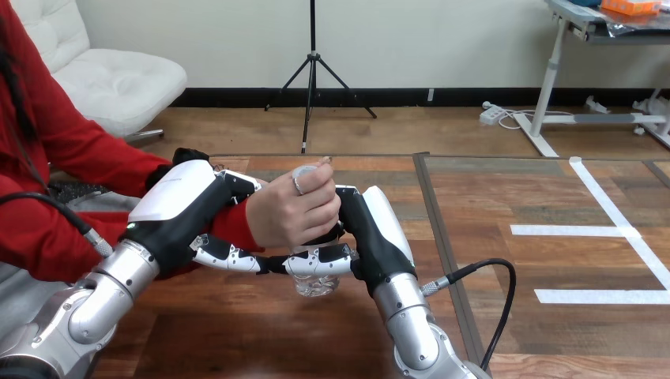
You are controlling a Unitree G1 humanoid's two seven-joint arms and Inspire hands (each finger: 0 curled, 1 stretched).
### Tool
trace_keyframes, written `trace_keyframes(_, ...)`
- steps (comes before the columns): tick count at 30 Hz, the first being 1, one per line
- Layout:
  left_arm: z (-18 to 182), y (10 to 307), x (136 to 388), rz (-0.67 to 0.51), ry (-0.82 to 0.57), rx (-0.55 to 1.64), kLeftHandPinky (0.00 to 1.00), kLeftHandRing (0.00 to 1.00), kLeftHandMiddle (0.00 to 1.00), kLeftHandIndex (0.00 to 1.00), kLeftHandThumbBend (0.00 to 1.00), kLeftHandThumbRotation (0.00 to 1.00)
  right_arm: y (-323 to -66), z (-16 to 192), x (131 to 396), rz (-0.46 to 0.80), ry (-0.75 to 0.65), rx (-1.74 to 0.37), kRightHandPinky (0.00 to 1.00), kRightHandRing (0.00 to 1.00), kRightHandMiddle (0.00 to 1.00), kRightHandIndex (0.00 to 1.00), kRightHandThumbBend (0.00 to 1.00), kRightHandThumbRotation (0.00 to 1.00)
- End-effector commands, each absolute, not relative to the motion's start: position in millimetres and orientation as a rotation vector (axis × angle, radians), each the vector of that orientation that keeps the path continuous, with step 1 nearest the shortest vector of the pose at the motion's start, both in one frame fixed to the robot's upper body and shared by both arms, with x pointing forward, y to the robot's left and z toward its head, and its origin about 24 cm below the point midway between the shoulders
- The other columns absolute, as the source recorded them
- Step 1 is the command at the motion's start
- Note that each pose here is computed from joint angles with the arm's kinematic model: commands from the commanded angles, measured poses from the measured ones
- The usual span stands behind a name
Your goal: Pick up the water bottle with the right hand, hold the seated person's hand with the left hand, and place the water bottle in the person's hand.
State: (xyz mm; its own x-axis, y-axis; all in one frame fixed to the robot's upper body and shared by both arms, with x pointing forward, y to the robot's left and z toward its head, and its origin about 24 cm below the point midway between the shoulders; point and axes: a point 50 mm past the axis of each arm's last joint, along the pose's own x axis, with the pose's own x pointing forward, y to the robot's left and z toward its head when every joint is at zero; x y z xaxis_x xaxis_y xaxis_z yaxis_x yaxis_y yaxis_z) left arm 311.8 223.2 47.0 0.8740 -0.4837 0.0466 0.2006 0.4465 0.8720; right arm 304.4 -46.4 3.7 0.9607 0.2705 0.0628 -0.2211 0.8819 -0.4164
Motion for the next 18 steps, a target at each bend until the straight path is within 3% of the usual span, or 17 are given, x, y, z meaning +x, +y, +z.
trace_keyframes(1, 57.7, 211.5, 317.9, -0.446, -0.384, 1.015, 0.32, 0.37, 0.43, 0.43, 0.78, 0.04, -48.5, 35.4, 320.2, 0.204, -0.247, -0.376, 0.34, 0.40, 0.49, 0.48, 0.88, 0.00)
trace_keyframes(18, 57.4, 211.6, 318.2, -0.442, -0.385, 1.014, 0.32, 0.37, 0.43, 0.44, 0.78, 0.04, -51.2, 33.2, 320.5, 0.199, -0.236, -0.391, 0.37, 0.43, 0.52, 0.51, 0.91, 0.00)
